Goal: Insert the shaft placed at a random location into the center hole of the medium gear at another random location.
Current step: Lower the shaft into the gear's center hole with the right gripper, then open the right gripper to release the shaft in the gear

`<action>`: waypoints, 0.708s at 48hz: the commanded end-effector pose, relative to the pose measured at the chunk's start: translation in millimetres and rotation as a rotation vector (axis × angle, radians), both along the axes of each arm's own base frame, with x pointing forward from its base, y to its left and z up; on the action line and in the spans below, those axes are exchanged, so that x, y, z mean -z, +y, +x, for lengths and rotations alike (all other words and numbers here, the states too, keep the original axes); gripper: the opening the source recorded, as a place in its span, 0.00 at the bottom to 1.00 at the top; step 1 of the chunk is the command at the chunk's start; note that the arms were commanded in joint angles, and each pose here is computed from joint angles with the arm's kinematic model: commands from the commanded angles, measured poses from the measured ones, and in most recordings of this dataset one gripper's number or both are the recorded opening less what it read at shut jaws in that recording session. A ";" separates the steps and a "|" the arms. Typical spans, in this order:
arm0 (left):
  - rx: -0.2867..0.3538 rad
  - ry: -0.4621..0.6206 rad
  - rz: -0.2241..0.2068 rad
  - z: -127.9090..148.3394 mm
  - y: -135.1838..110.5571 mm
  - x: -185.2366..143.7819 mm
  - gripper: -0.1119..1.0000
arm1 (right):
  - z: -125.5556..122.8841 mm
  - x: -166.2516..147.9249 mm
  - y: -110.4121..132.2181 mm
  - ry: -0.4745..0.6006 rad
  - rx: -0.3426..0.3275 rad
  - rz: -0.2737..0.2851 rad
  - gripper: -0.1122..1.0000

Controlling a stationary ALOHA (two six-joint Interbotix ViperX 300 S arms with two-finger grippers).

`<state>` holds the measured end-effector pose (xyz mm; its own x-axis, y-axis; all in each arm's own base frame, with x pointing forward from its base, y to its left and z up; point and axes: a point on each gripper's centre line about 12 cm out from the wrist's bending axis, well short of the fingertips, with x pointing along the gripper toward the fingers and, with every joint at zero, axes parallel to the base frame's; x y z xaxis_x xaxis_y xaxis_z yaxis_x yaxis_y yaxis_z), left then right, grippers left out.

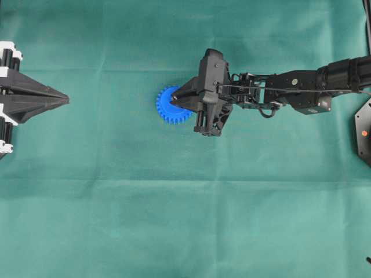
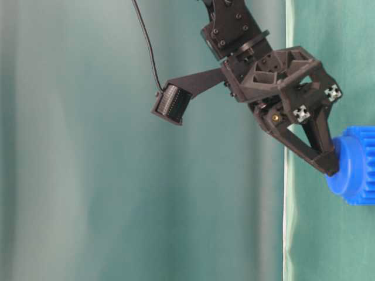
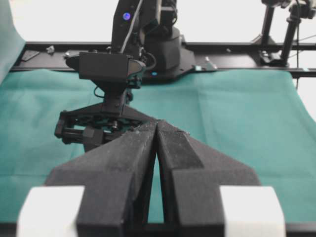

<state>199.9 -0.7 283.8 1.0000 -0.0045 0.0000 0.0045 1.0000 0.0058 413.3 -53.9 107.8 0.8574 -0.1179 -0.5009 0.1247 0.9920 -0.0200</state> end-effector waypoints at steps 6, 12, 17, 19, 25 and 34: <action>0.001 -0.015 0.001 2.4 -0.1 -6.6 0.10 | 5.1 -11.2 -0.8 -0.039 0.007 0.005 0.22; 0.001 -0.015 0.001 2.4 -0.1 -6.6 0.10 | 5.6 -11.7 -0.9 -0.041 0.007 0.005 0.24; 0.001 -0.012 0.001 2.4 -0.1 -6.2 0.10 | 5.6 -11.7 -0.9 -0.041 0.007 0.005 0.45; 0.001 -0.009 0.001 2.4 -0.1 -5.9 0.10 | 5.6 -13.0 -0.9 -0.044 0.007 0.004 0.57; 0.001 -0.008 0.001 2.4 -0.1 -5.7 0.10 | 4.8 -20.9 -0.1 -0.060 0.004 0.000 0.88; 0.001 -0.008 0.001 2.4 -0.1 -5.7 0.10 | -0.6 -48.1 0.6 -0.109 0.003 -0.008 0.85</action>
<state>199.9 -0.6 282.7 0.9999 -0.0044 -0.0092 0.0044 1.0000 0.0058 412.7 -53.8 127.0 0.8780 -0.1205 -0.4633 0.1255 0.9919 -0.0200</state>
